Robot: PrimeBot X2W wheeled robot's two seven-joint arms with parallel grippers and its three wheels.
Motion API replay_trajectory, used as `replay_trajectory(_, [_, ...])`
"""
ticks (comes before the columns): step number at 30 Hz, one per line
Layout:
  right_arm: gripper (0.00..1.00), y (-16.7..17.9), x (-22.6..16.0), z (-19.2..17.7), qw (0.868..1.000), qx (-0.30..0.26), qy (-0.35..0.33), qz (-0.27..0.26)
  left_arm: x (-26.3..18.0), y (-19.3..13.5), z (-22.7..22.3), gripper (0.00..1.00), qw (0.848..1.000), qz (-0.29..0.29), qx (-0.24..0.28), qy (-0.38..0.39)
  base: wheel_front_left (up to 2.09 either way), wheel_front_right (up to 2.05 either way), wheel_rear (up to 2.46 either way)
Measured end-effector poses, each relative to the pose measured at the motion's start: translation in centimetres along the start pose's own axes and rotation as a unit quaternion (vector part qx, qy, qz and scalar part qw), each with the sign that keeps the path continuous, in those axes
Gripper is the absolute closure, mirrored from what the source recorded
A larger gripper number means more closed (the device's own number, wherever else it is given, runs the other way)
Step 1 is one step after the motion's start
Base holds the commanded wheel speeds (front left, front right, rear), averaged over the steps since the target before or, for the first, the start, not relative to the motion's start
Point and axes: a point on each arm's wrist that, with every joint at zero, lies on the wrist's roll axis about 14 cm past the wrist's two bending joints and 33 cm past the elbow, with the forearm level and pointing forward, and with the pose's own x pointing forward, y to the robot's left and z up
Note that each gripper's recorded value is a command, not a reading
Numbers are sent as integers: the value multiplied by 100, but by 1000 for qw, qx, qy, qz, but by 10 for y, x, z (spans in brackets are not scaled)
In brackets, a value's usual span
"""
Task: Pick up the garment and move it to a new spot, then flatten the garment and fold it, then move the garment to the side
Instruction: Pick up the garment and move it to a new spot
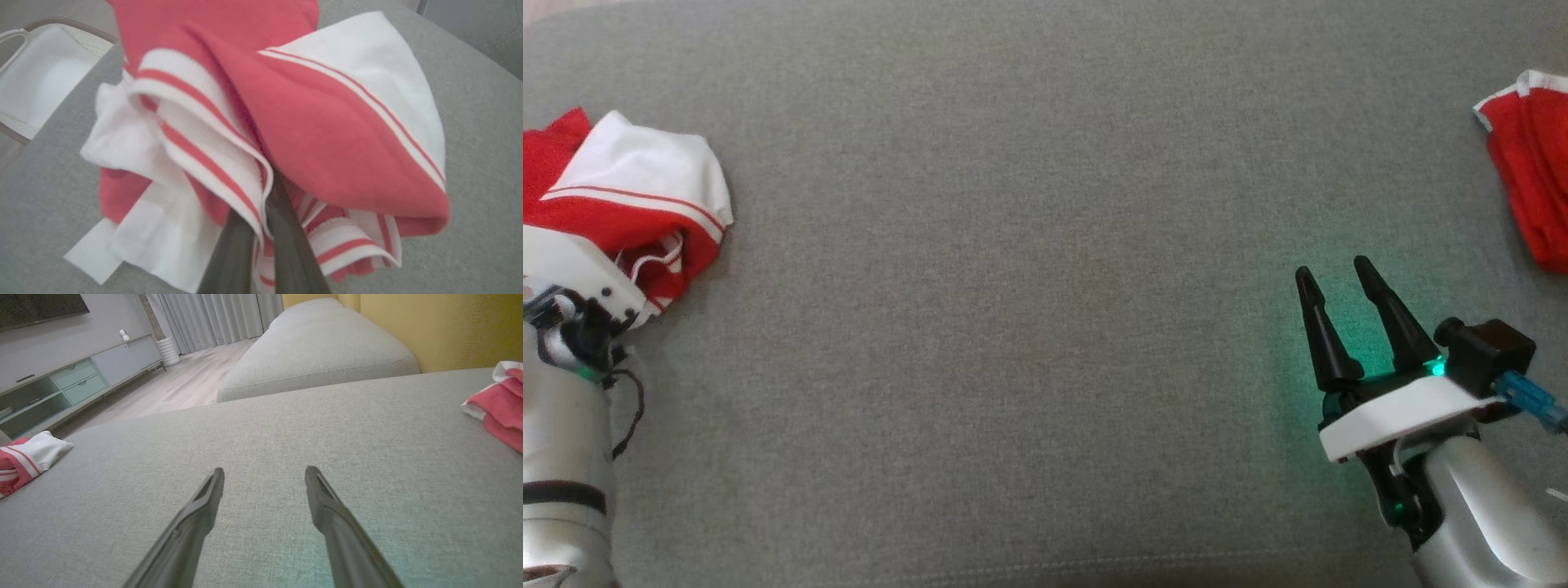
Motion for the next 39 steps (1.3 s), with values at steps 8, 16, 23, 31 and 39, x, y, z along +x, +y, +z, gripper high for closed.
replay_trajectory(8, [0, 13, -3, 10, 1000, -1, -15, 13, -21, 6, 31, 100, 997, -18, 34, -61, 0, 0, 0])
replay_trajectory(16, [0, 36, -24, 27, 999, 8, -48, 18, -87, -42, 106, 100, 973, -109, 104, -178, 0, 0, 0])
replay_trajectory(23, [0, 36, -50, 37, 997, 19, -76, -2, -151, -121, 139, 100, 931, -208, 160, -254, 0, 0, 0])
replay_trajectory(31, [0, 15, -72, 47, 994, 19, -102, -40, -233, -249, 127, 100, 860, -362, 193, -305, 0, 0, 0])
replay_trajectory(39, [0, -5, -89, 45, 991, 27, -108, -75, -296, -307, 102, 100, 801, -494, 153, -300, 0, 0, 0])
